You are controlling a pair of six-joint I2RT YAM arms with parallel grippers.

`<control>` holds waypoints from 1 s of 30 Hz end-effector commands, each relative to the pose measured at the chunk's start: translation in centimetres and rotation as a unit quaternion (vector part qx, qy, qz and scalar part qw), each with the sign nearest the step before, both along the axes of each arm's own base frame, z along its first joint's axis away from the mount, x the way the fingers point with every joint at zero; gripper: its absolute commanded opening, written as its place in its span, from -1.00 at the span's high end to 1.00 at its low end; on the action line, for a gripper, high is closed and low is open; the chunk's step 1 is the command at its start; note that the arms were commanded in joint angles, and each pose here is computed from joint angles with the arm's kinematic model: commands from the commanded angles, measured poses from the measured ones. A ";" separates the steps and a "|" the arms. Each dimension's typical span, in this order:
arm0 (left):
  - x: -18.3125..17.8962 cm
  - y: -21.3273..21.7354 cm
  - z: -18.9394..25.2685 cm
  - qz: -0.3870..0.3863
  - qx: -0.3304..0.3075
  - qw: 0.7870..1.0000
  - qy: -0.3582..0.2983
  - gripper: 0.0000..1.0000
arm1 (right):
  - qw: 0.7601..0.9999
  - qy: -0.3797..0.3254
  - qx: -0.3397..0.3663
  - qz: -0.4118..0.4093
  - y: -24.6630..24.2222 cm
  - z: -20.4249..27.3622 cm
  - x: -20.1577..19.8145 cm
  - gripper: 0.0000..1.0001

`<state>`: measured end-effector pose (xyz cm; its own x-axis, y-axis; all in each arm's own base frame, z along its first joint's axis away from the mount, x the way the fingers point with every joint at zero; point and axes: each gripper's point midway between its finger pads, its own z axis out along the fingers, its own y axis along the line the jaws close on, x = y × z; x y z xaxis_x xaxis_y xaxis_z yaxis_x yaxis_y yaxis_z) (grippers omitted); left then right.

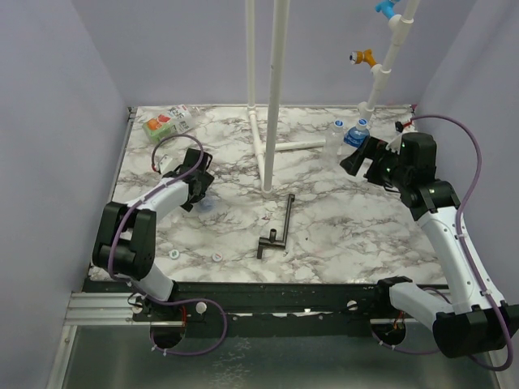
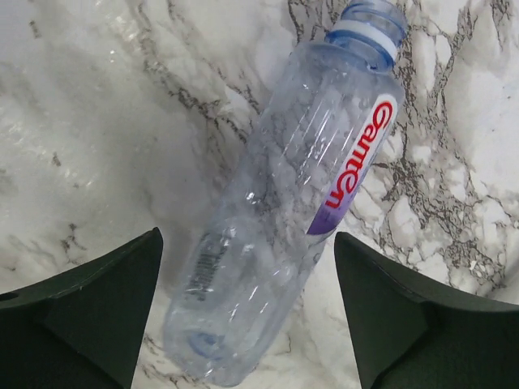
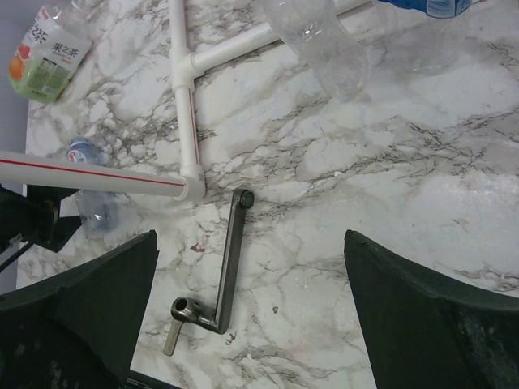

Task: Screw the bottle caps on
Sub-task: Pick up the plastic bottle at the center of the board.

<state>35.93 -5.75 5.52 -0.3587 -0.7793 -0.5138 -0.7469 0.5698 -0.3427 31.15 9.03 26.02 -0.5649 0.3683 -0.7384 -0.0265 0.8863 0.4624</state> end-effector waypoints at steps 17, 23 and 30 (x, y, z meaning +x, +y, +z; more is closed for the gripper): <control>1.2 -0.7 3.0 -0.207 0.128 0.970 0.010 0.45 | 0.993 0.056 0.028 0.099 5.4 -4.6 -5.9 -1.00; -1.1 -2.9 10.7 -0.286 0.181 0.936 -0.098 0.47 | 0.987 0.075 0.038 0.138 10.0 -7.0 -9.9 -1.00; -4.6 -4.3 20.5 -0.374 0.224 0.862 -0.260 0.47 | 0.977 0.069 -0.023 0.199 18.1 -9.0 -13.8 -1.00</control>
